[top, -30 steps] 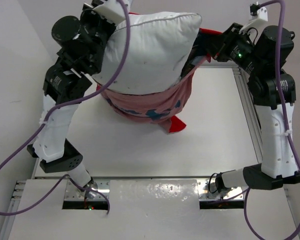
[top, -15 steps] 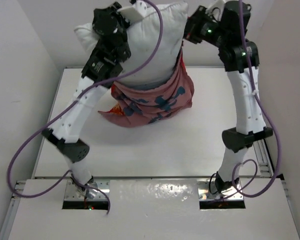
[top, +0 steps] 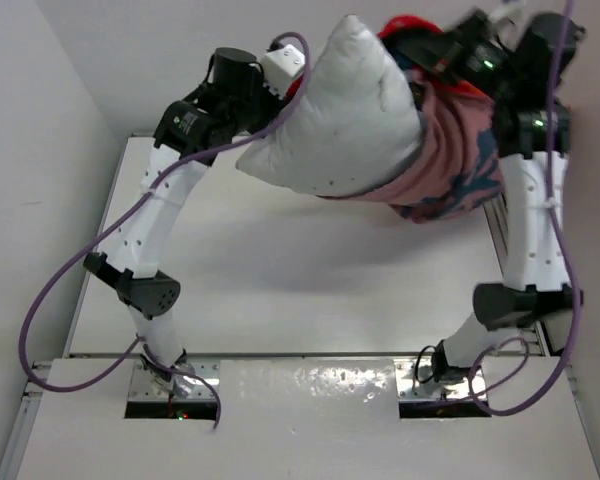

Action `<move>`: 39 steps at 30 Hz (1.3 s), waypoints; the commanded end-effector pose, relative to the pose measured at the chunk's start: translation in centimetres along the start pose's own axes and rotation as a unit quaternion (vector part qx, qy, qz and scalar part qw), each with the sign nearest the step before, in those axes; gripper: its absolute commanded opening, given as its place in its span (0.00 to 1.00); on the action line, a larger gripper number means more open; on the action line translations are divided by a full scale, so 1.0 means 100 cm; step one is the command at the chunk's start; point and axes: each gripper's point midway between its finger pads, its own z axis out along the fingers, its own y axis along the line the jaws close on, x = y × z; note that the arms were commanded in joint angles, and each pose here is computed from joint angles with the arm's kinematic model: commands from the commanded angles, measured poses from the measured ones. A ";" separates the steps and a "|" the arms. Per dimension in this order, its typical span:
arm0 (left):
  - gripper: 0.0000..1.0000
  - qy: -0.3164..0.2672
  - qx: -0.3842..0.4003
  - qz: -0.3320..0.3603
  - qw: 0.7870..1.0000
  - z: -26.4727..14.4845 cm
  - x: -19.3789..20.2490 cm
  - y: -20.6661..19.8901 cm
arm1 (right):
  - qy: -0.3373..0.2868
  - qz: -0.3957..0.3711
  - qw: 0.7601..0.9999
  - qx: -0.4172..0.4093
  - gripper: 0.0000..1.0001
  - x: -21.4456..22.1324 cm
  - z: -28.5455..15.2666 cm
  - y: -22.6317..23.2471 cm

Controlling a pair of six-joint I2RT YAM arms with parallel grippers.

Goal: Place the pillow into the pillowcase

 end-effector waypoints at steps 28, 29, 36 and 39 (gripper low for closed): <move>0.00 -0.246 0.035 -0.220 0.943 -0.143 -0.067 0.125 | 0.011 0.090 0.995 0.040 0.00 0.031 -0.048 -0.052; 0.00 -0.258 0.030 -0.211 0.942 -0.151 -0.074 0.127 | -0.009 0.066 0.997 0.048 0.00 0.029 -0.045 -0.043; 0.00 -0.189 -0.061 -0.244 0.949 -0.090 -0.020 0.176 | 0.021 0.092 0.987 0.131 0.00 0.007 -0.042 -0.098; 0.00 -0.298 -0.100 -0.186 0.931 -0.177 -0.076 0.198 | -0.043 0.036 0.997 0.060 0.00 -0.041 -0.062 -0.025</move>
